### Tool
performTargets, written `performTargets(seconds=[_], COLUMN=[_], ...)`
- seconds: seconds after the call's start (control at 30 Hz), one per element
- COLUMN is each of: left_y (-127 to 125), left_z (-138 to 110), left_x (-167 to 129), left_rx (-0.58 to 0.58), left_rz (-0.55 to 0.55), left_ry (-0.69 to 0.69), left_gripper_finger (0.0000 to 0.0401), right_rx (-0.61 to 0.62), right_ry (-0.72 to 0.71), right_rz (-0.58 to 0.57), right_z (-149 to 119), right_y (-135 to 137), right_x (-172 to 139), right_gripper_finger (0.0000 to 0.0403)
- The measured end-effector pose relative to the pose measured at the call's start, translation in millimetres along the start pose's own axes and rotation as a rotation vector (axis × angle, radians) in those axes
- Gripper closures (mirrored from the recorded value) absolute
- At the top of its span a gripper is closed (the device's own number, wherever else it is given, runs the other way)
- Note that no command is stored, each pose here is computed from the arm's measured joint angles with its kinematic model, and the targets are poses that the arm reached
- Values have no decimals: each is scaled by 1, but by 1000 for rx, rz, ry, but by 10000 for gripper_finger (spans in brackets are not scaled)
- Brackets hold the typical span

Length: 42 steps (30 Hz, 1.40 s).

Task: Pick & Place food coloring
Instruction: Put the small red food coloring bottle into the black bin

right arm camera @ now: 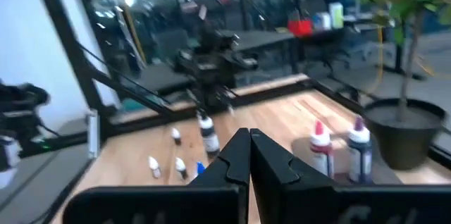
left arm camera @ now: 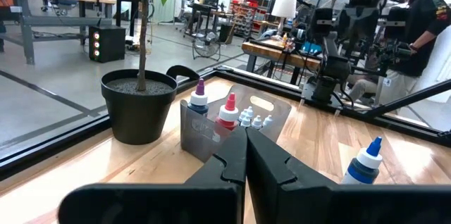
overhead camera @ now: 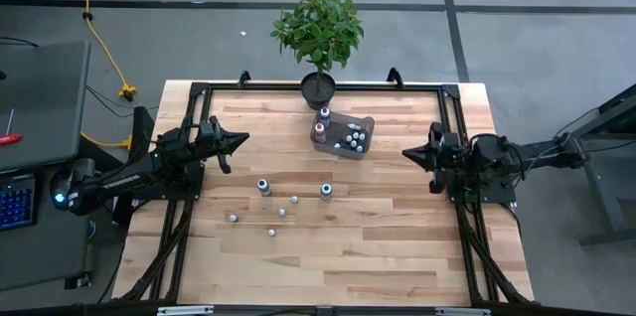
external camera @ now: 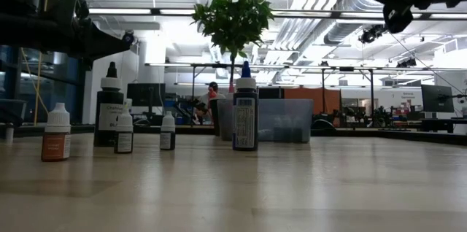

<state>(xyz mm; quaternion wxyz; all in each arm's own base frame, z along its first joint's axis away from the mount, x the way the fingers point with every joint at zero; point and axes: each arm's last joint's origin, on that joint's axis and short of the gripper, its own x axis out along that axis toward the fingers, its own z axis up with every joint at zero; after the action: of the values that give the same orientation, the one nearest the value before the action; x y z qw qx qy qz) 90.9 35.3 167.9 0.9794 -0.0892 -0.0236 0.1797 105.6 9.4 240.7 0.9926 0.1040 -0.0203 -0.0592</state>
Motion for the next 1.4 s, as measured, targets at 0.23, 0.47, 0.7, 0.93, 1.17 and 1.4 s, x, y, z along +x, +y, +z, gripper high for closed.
performTargets(seconds=[0.23, 0.47, 0.7, 0.93, 1.17, 1.4], left_y=[0, 0, 0, 0, 0, 0], left_z=[0, 0, 0, 0, 0, 0], left_x=[0, 0, 0, 0, 0, 0], left_rx=[0, 0, 0, 0, 0, 0], left_rz=[0, 0, 0, 0, 0, 0], left_ry=[0, 0, 0, 0, 0, 0], left_gripper_finger=[401, 401, 401, 401, 401, 401], right_rx=[32, 20, 4, -24, -80, -71], right_ry=[-50, -91, -68, -32, -80, -104], right_rz=[19, -15, 43, 113, 126, 130], right_z=[-22, -26, -27, -30, -34, -57], right_y=[-8, -16, -20, -16, -13, -15], right_x=[-11, -16, -18, -19, -17, -11], right_gripper_finger=[403, 403, 403, 403, 403, 403])
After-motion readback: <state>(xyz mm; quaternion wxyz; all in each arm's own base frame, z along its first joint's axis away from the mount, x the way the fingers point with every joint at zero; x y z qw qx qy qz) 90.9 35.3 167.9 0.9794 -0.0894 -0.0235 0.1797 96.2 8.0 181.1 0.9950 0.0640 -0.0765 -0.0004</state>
